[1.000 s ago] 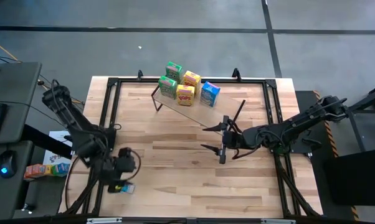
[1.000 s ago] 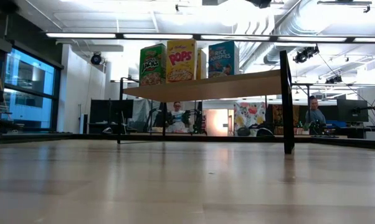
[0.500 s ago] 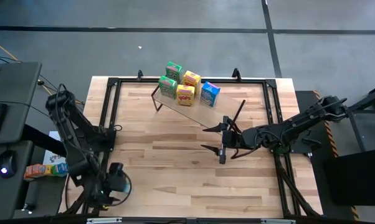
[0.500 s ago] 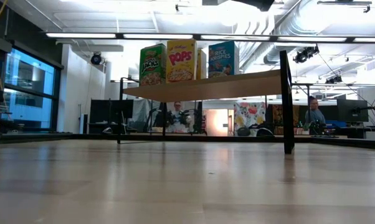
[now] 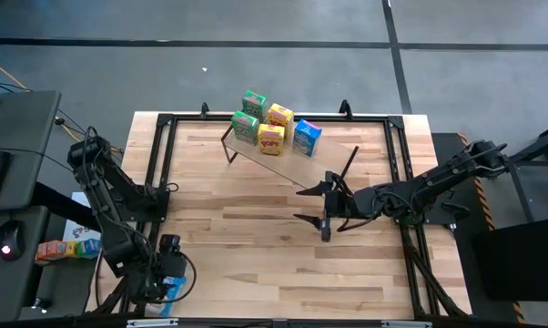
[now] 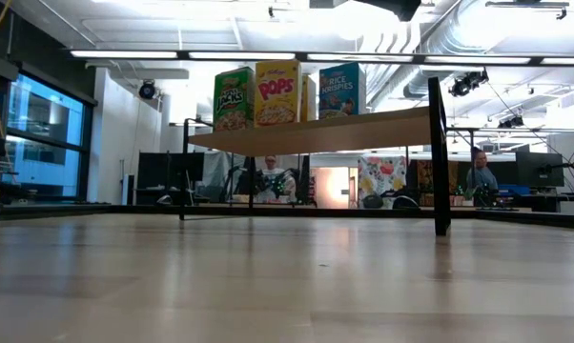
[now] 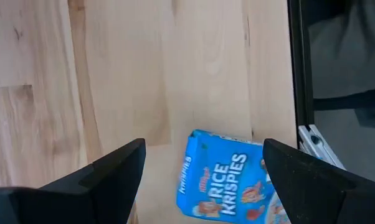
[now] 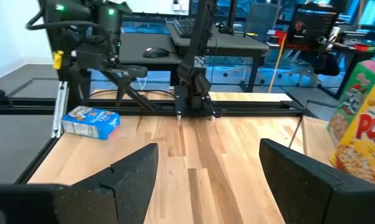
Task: Stack cereal on shelf
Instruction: Put the blue cereal box aligned with the blue cereal box on the shelf
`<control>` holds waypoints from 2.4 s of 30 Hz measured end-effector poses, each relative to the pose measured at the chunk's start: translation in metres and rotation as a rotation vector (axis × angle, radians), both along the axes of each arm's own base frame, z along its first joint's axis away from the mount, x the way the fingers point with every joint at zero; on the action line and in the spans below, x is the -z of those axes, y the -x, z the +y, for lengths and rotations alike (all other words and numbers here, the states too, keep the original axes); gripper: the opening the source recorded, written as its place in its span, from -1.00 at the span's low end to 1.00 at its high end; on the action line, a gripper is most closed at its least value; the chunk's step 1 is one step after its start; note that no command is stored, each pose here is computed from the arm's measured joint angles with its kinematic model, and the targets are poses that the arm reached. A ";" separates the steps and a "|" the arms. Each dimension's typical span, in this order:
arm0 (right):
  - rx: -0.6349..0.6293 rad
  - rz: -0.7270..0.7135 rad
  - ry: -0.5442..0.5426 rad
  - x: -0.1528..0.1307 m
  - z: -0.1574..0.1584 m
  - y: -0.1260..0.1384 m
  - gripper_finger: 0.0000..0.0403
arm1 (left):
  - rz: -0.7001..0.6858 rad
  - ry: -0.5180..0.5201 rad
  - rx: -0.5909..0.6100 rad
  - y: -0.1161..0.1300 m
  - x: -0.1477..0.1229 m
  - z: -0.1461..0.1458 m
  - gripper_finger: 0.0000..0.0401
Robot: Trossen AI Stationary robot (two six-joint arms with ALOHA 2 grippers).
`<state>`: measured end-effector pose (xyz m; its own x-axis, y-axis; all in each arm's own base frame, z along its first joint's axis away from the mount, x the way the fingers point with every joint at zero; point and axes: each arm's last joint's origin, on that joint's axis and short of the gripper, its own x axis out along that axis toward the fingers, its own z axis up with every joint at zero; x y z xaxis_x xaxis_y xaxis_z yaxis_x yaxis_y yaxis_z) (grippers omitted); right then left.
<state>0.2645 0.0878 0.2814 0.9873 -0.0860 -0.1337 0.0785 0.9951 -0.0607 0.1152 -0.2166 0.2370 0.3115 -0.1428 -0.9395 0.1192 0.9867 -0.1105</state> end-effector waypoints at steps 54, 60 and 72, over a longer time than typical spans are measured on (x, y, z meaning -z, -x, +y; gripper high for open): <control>-0.012 0.043 -0.009 0.004 0.000 0.001 0.36 | -0.178 -0.405 0.016 -0.154 0.054 0.079 -1.00; -0.013 0.057 -0.047 0.006 0.000 0.001 0.36 | -0.164 -0.232 -0.006 -0.132 0.021 0.080 -1.00; -0.053 0.124 -0.035 0.040 0.016 -0.048 -0.01 | -0.299 0.013 -0.103 -0.046 0.030 0.023 -1.00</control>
<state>0.3130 0.1036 0.2414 0.9661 -0.0270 -0.2566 0.0196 0.9993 -0.0316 0.1610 -0.1936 0.2068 0.5870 -0.1074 -0.8025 0.0480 0.9940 -0.0980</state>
